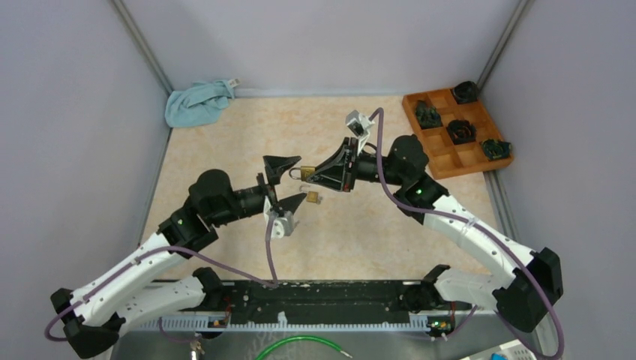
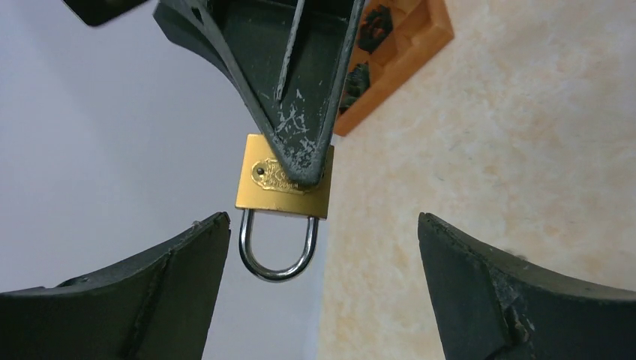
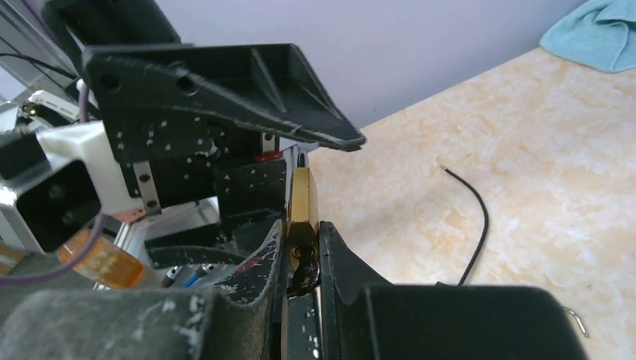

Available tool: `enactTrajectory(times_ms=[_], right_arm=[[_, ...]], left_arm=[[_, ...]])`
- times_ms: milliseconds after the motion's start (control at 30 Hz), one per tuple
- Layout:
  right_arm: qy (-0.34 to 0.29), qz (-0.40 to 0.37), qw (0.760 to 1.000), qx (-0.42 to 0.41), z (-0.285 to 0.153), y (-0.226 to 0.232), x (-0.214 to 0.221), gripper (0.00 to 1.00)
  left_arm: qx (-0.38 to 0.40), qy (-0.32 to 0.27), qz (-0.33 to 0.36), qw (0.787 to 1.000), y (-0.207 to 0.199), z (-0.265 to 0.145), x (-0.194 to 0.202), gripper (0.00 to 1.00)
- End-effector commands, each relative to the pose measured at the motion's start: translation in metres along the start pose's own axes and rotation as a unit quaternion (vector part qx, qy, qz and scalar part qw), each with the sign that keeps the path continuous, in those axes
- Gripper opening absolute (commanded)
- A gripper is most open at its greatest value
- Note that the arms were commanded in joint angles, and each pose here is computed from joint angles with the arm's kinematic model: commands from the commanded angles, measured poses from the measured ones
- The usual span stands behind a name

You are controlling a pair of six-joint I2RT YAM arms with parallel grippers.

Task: Unlock with the key
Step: Unlock the lock.

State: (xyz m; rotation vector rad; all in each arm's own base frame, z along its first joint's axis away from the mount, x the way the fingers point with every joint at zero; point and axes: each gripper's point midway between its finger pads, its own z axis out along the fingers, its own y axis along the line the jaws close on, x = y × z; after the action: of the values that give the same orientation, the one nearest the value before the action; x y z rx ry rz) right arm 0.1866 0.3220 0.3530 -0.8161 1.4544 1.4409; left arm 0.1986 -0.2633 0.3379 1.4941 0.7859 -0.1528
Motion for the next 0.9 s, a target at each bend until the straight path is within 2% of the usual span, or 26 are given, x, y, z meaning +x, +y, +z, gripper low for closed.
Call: enactTrajectory(times_ms=[0,167,367,567,667,867], right_arm=[[-0.028,-0.001,0.999,-0.023,0.003,0.009,-0.019,0.0],[-0.027,-0.005,0.999,-0.025,0.003,0.011,-0.019,0.0],[-0.019,-0.013,0.999,-0.024,0.002,0.011,-0.017,0.0],[-0.003,-0.024,0.999,-0.024,0.006,0.013,-0.011,0.0],[0.002,-0.027,0.999,-0.025,0.008,0.014,-0.009,0.0],[0.01,-0.049,0.999,-0.017,0.006,0.014,-0.006,0.0]], left_arm=[[-0.108,-0.04,0.143,0.983,0.036,-0.005,-0.027,0.98],[-0.109,-0.046,0.161,0.98,0.03,-0.003,-0.03,0.9],[-0.103,-0.044,0.162,0.98,0.028,-0.002,-0.03,0.73],[-0.074,-0.052,0.163,0.982,0.018,0.002,-0.031,0.62],[-0.055,-0.051,0.168,0.983,0.011,0.004,-0.029,0.52],[-0.033,-0.04,0.154,0.987,0.003,0.003,-0.024,0.46]])
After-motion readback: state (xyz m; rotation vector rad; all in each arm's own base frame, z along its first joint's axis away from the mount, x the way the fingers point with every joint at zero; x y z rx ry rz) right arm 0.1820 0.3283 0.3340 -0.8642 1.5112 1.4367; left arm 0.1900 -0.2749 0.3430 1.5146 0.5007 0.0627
